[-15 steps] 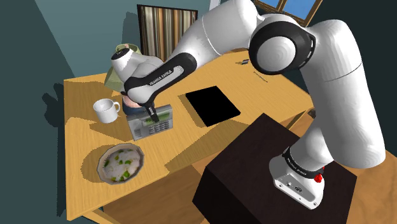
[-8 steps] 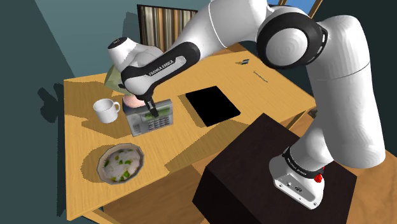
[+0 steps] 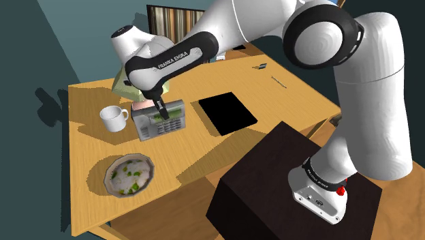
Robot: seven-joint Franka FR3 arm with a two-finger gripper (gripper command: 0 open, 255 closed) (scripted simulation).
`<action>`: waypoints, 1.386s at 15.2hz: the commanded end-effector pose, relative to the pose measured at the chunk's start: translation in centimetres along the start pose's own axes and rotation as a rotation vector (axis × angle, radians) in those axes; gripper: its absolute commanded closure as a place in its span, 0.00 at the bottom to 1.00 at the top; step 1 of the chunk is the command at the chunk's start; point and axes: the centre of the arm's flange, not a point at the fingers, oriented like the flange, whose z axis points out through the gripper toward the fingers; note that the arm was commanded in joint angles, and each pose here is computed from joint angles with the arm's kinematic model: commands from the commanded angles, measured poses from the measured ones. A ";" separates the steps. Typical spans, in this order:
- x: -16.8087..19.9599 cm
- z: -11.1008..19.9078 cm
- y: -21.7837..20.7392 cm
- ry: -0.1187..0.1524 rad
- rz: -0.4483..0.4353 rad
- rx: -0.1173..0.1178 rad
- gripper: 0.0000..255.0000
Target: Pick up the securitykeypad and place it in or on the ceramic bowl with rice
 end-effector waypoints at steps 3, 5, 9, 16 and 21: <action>-0.7 -2.2 -0.3 0.001 0.000 -0.001 1.00; -0.9 -3.3 -0.4 0.001 0.000 -0.001 1.00; -1.5 -5.3 -0.5 0.001 0.000 -0.001 1.00; 4.3 -7.9 -5.4 0.001 0.000 -0.001 1.00; 9.0 -10.1 -9.4 0.001 0.000 -0.001 1.00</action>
